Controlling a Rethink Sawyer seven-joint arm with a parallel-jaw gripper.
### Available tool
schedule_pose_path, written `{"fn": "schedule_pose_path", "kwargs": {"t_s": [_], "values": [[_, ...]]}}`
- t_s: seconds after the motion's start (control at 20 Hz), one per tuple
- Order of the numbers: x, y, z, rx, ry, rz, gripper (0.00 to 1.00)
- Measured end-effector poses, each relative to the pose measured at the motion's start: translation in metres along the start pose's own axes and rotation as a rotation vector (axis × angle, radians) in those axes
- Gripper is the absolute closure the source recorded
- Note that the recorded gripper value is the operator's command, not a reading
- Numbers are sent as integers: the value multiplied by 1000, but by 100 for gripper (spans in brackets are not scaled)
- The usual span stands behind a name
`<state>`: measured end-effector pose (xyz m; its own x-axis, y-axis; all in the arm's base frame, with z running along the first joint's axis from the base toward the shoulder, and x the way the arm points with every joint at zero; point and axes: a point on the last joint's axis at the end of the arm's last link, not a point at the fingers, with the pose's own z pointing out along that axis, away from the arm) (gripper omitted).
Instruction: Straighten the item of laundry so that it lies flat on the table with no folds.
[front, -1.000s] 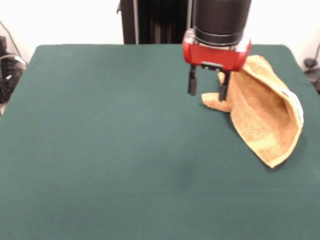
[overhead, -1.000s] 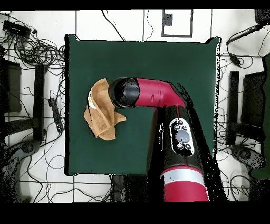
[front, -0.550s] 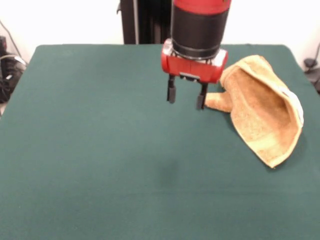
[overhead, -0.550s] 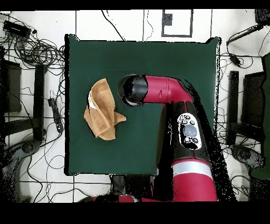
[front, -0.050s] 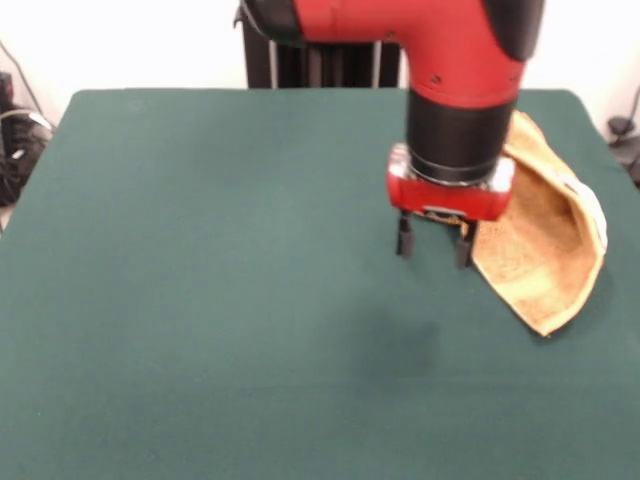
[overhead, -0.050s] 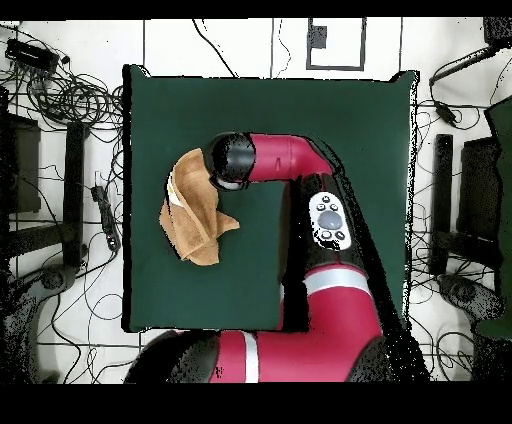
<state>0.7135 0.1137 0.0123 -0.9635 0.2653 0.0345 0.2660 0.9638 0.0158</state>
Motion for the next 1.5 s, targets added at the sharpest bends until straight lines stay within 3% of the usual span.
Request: {"fn": "schedule_pose_path", "kwargs": {"t_s": [0.5, 0.95, 1.5], "values": [[10, 40, 16, -39, 16, -36, 0], [29, 40, 64, -58, 52, -25, 0], [29, 43, 64, -45, 39, -34, 0]]}}
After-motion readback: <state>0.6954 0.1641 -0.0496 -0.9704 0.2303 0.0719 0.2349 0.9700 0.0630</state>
